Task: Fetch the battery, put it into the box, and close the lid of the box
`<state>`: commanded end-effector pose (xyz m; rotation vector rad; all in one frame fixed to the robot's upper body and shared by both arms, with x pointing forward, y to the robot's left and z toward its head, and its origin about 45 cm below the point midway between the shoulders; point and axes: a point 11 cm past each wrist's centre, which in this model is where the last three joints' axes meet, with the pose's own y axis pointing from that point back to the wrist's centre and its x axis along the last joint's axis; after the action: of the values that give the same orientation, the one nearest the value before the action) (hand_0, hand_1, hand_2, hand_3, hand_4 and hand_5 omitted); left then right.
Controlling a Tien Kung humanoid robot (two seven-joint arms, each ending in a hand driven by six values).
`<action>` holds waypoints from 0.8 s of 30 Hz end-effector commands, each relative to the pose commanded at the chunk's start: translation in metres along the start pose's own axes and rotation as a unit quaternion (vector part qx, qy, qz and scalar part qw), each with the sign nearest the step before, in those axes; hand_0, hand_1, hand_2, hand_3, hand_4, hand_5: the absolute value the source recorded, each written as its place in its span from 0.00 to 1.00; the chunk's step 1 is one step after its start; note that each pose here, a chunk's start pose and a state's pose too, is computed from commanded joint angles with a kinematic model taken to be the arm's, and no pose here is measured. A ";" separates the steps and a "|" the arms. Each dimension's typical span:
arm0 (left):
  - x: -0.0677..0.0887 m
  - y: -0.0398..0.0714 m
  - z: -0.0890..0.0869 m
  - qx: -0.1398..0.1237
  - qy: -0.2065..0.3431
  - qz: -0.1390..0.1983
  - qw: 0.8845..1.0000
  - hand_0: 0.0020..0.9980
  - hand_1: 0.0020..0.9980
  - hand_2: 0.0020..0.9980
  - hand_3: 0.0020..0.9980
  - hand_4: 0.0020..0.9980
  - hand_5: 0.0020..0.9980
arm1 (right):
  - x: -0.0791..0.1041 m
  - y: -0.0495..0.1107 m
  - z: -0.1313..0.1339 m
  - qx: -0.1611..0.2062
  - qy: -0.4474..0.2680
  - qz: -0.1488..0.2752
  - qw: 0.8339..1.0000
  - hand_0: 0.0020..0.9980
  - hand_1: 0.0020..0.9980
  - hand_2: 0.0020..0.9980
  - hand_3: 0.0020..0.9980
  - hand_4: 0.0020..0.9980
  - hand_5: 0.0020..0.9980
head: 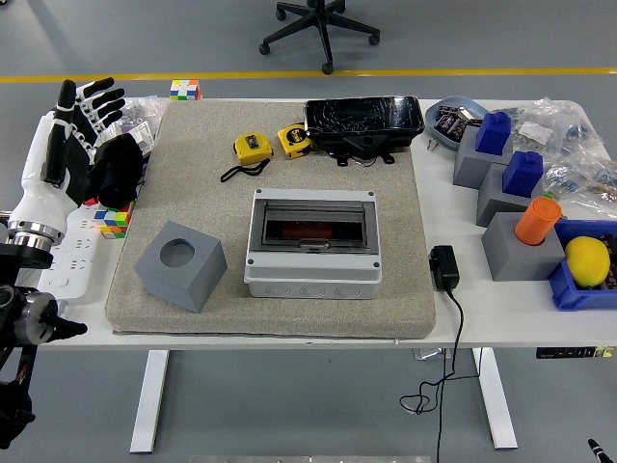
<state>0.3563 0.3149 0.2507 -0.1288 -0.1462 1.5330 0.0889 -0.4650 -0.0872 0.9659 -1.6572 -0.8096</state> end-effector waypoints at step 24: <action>0.006 -0.008 0.005 -0.023 0.037 -0.013 0.999 0.85 0.85 0.80 0.78 1.00 1.00 | -0.011 0.001 -0.004 0.006 -0.016 -0.007 1.000 0.84 0.81 0.79 0.83 1.00 1.00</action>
<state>0.3634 0.3204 0.2575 -0.2189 -0.1239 1.4969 0.0942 -0.4548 -0.0902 0.9776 -1.6865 -0.8289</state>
